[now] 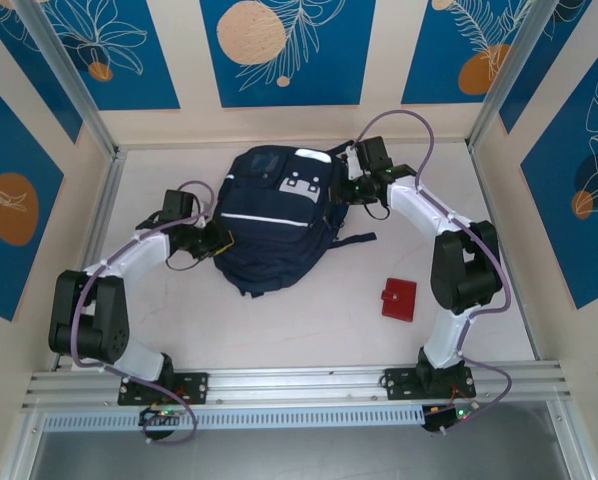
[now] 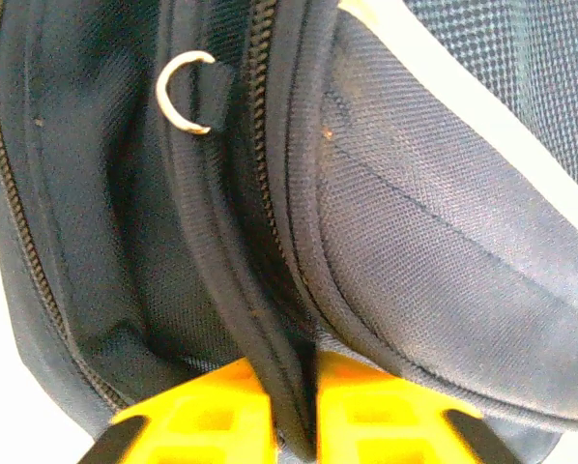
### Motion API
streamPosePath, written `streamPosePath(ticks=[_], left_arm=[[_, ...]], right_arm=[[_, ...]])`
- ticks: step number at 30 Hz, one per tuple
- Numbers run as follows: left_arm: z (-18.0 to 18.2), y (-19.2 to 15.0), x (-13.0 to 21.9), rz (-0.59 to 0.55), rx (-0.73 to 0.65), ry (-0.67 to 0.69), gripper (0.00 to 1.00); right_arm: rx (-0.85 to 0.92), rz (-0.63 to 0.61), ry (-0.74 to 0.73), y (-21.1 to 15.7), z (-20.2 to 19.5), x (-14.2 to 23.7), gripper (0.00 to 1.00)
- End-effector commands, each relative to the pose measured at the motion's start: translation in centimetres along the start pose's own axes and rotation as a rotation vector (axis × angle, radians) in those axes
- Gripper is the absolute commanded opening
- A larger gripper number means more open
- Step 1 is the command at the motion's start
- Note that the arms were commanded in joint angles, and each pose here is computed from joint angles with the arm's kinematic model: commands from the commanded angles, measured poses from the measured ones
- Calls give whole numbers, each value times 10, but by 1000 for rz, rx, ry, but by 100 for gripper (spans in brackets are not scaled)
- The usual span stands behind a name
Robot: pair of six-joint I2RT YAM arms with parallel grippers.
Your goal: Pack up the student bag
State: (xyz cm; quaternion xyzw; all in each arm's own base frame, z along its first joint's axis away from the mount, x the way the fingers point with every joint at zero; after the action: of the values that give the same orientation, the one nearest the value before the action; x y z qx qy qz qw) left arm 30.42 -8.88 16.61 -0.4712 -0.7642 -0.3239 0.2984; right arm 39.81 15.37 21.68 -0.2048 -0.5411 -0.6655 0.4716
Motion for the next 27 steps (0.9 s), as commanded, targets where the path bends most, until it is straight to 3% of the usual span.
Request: streamPosePath(ticks=[1,5,10,22,27], left_arm=[[-5,-2,15,10,-19,19,31],[-7,0,28,-49,-17,78,51],[-9,0,43,-102,-30,129,60],[-18,0,47,-112,-68,90,63],[-19,-1,46,-105,-76,88,63]], right_arm=[[43,39,223,-12,25,18,54],[63,43,348,-22,36,18,73],[81,72,371,-23,45,2,80],[110,160,433,-19,58,-34,87],[150,232,420,-35,64,-30,89]])
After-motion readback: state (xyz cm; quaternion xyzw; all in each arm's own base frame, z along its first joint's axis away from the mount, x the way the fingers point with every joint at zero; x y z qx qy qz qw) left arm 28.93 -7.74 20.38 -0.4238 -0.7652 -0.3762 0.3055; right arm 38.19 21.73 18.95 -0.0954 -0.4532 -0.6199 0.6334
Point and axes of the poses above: each hand's point on the last joint's axis, 136 mm out from that joint toward the fingers, its own x axis back along the fingers, its own z axis along the line the jaws close on, y = z × x, the point moved 9 cm from there along x, back along the fingers, and after that the axes turned 2 degrees about -x, right-handed, at the moved point
